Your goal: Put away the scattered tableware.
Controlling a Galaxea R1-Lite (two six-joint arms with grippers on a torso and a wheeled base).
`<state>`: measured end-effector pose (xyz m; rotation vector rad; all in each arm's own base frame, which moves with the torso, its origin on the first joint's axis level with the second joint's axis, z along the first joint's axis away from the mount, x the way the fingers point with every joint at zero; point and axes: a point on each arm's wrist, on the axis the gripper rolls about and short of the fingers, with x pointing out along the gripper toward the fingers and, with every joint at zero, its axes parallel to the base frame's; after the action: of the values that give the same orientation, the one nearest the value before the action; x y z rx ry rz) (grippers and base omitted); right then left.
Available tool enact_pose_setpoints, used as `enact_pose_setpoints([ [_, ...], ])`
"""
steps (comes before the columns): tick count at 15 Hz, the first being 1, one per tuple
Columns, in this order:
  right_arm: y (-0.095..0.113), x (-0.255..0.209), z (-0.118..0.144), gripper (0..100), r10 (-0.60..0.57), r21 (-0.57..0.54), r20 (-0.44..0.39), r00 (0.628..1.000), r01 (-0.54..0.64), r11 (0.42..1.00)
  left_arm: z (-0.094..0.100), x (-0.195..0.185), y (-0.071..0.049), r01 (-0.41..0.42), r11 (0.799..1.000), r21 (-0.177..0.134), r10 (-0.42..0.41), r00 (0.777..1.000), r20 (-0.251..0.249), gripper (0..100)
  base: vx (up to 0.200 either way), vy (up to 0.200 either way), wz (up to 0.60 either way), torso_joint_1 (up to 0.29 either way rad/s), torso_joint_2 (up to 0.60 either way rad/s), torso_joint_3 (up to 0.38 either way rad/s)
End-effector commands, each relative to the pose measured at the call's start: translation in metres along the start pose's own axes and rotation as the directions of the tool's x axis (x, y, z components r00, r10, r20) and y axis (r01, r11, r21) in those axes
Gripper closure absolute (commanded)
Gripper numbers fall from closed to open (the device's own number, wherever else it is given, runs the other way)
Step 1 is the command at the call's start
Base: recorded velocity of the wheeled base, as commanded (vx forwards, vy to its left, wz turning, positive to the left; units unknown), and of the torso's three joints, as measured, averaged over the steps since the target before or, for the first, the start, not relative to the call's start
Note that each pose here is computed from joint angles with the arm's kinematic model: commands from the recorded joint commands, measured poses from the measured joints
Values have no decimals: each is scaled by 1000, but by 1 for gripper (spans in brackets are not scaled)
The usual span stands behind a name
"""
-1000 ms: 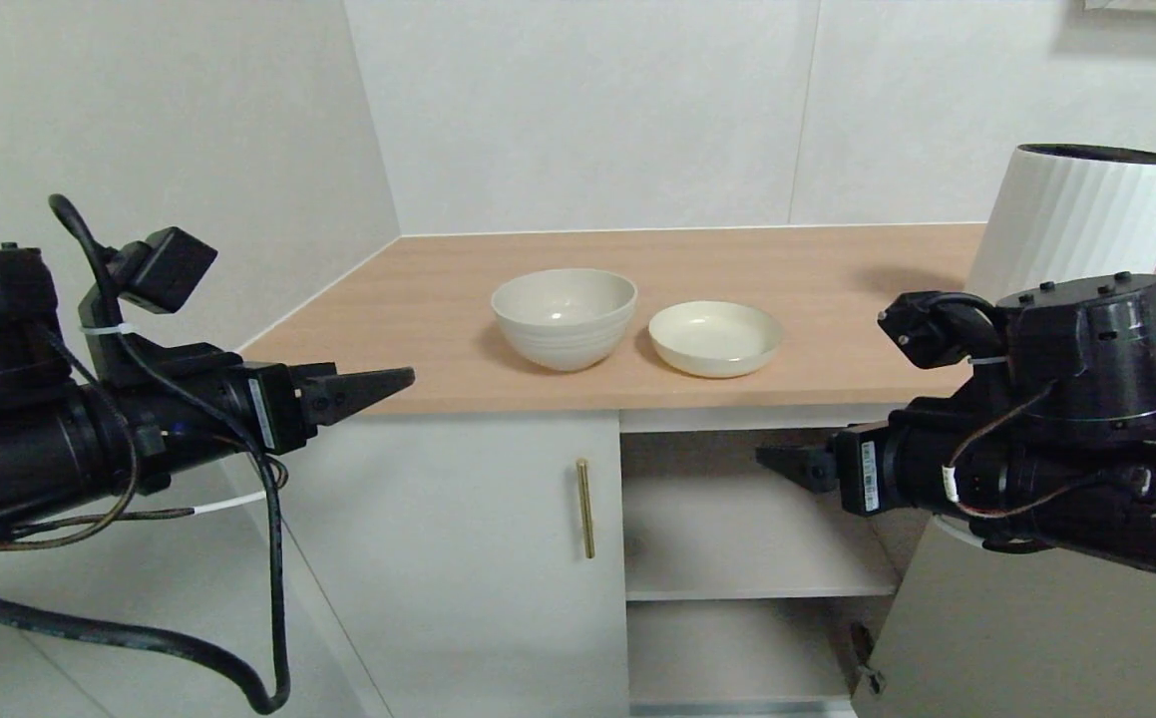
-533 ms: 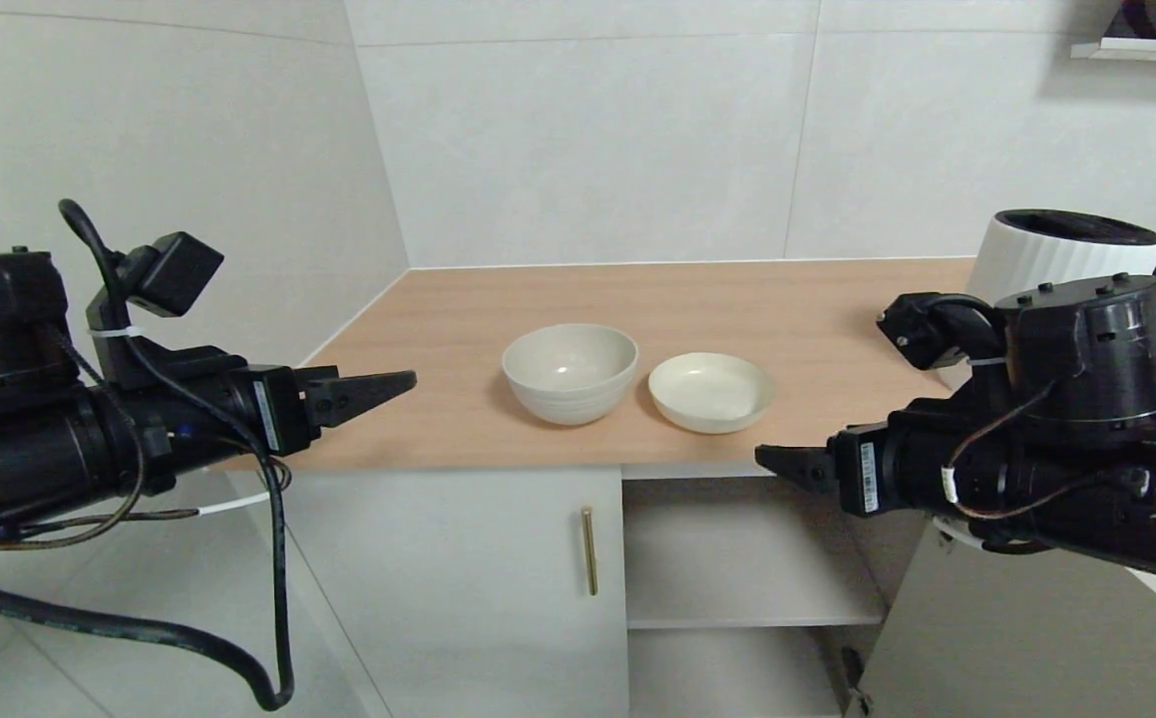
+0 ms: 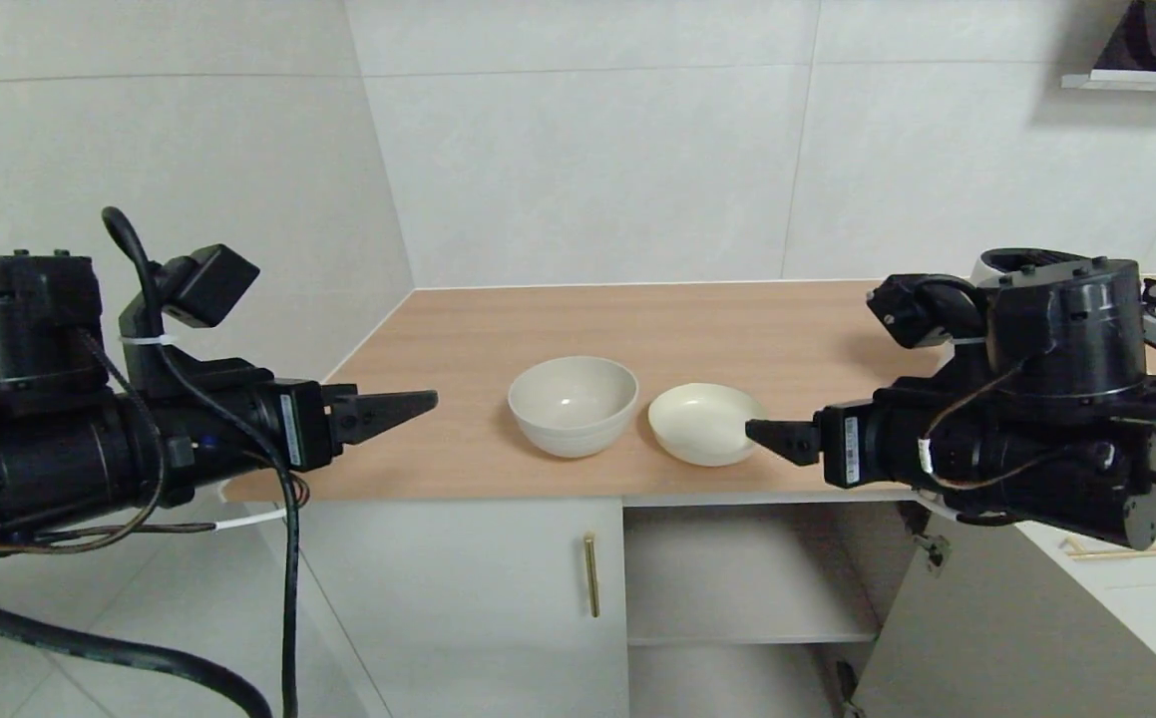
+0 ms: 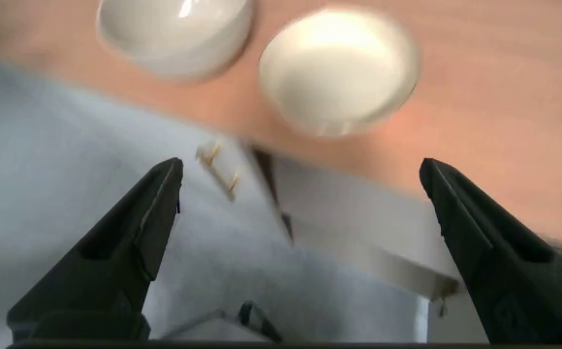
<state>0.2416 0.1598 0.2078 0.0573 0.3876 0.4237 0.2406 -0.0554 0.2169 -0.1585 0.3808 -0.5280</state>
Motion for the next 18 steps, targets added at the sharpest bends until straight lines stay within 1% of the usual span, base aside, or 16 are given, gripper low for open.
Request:
enact_pose_setpoints([
  [1, -9, 25, 9, 0, -36, 14, -1, 999, 36, 999, 20, 1, -14, 37, 999, 7, -37, 999, -26, 0, 0, 0, 0, 0, 0, 0],
  [2, -9, 29, 10, 0, -43, 18, -4, 999, 43, 999, 26, 1, -18, 43, 999, 4, -43, 998, -44, 0, 0, 0, 0, 0, 0, 0],
  [3, -14, 36, 15, 0, -70, 48, -54, 996, 73, 996, 37, 1, -24, 45, 999, -30, -48, 989, -142, 0, 0, 0, 0, 0, 0, 0],
  [4, -14, 39, 21, 0, -78, 98, -79, 994, 85, 992, 37, 4, -24, 51, 997, -66, -63, 977, -202, 0, 0, 0, 0, 0, 0, 0],
  [5, -16, 42, 26, 0, -92, 146, -106, 990, 107, 983, 33, 17, -21, 41, 995, -93, -62, 969, -239, 0, 0, 0, 0, 0, 0, 0],
  [6, -16, 47, 29, 0, -100, 175, -124, 987, 121, 977, 35, 25, -18, 19, 988, -156, -57, 968, -244, 0, 0, 0, 0, 0, 0, 0],
  [7, -17, 55, 30, 0, -120, 193, -125, 985, 142, 971, 37, 37, -17, 0, 970, -243, -62, 966, -250, 0, 0, 0, 0, 0, 0, 0],
  [8, -19, 65, 32, 0, -177, 227, -114, 978, 200, 953, 42, 51, -19, -22, 939, -343, -68, 966, -250, 0, 0, 0, 0, 0, 0, 0],
  [9, -19, 71, 32, 0, -206, 243, -108, 973, 227, 943, 42, 58, -18, -41, 928, -371, -59, 965, -255, 0, 0, 0, 0, 0, 0, 0],
  [10, -20, 80, 30, 0, -244, 258, -110, 964, 265, 929, 37, 79, -14, -117, 905, -410, -4, 959, -282, 0, 0, 0, 0, 0, 0, 0],
  [11, -20, 80, 30, 0, -244, 259, -110, 964, 265, 929, 34, 86, -11, -143, 898, -416, 19, 957, -290, 0, 0, 0, 0, 0, 0, 0],
  [12, -20, 82, 29, 0, -246, 257, -115, 962, 268, 928, 28, 109, -8, -214, 870, -445, 80, 950, -301, 0, 0, 0, 0, 0, 0, 0],
  [13, -20, 82, 29, 0, -246, 257, -115, 962, 268, 928, 25, 118, -7, -238, 856, -460, 100, 947, -304, 0, 0, 0, 0, 0, 0, 0],
  [14, -20, 83, 27, 0, -247, 256, -119, 962, 270, 928, 19, 134, -7, -280, 839, -466, 139, 939, -314, 0, 0, 0, 0, 0, 0, 0],
  [15, -20, 83, 27, 0, -247, 256, -119, 962, 270, 928, 15, 140, -5, -300, 836, -459, 156, 933, -325, 0, 0, 0, 0, 0, 0, 0],
  [18, -20, 83, 27, 0, -252, 257, -119, 961, 274, 927, 14, 144, -4, -305, 834, -460, 160, 931, -328, 0, 0, 0, 0, 0, 0, 0],
])
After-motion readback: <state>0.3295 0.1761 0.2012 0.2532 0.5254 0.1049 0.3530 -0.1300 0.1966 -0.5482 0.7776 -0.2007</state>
